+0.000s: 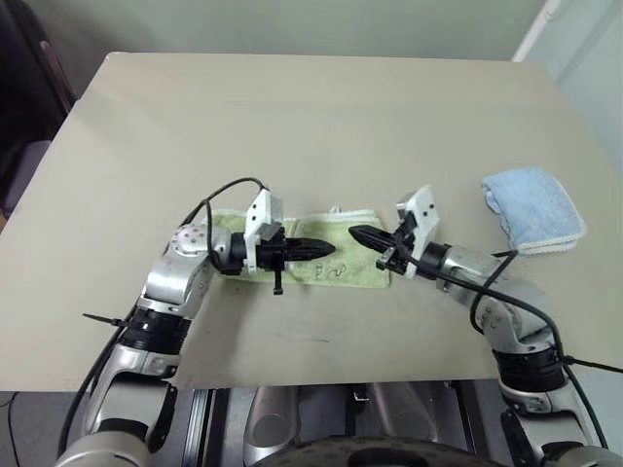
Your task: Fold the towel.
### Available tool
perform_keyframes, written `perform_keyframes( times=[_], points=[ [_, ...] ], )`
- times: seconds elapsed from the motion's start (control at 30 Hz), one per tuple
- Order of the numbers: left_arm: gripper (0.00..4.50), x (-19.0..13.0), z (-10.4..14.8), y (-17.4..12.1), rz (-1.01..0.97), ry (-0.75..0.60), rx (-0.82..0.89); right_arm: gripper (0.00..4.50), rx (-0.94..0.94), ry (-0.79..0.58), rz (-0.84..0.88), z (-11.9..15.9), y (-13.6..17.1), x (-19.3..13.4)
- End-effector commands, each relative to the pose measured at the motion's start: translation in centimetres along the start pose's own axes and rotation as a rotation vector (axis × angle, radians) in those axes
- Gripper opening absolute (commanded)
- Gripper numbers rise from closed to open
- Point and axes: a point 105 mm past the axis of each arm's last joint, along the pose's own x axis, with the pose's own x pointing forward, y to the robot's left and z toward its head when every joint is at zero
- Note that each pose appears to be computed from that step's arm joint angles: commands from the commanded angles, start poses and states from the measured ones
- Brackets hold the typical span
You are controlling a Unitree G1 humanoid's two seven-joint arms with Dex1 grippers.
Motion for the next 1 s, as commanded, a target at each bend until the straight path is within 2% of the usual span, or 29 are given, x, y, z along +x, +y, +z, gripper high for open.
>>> perform_keyframes(
  times=[0.03,0.23,0.37,0.5,0.57,0.63,0.7,0.87,0.93,1.0],
  points=[
    [0.01,0.5,-1.5,-0.6,-0.008,0.029,-0.009,0.0,-0.058,0.045,-0.062,-1.5,-1.0,0.1],
    [0.01,0.7,-4.3,-1.3,0.013,0.125,-0.026,0.0,-0.089,0.135,-0.095,-4.4,-1.6,0.0],
    [0.01,0.7,-4.0,-1.1,0.072,0.093,-0.049,0.0,-0.118,0.169,-0.125,-5.2,-2.3,0.0],
    [0.01,0.1,-2.4,-0.8,0.105,0.031,-0.06,0.0,-0.107,0.098,-0.105,-3.2,-2.2,0.0],
    [0.01,-0.4,-2.8,-0.4,0.145,0.086,-0.112,0.0,-0.107,0.06,-0.073,-2.0,-1.8,-0.3],
    [0.01,-1.2,-2.9,-0.2,0.203,0.177,-0.064,0.0,-0.109,0.02,-0.044,-0.8,-1.4,-0.6],
    [0.01,-2.0,-1.5,-0.1,0.256,0.158,-0.021,0.0,-0.105,-0.015,-0.013,0.3,-1.1,-1.1],
    [0.01,-5.7,5.1,2.4,0.527,-0.063,-0.089,0.0,-0.108,-0.082,0.073,2.9,0.5,-1.9],
    [0.01,-7.2,6.3,2.8,0.592,-0.082,-0.11,0.0,-0.119,-0.09,0.083,3.4,0.7,-1.9],
    [0.01,-9.0,6.4,3.5,0.675,-0.072,-0.184,0.0,-0.122,-0.107,0.106,4.0,1.1,-1.8]
  ],
)
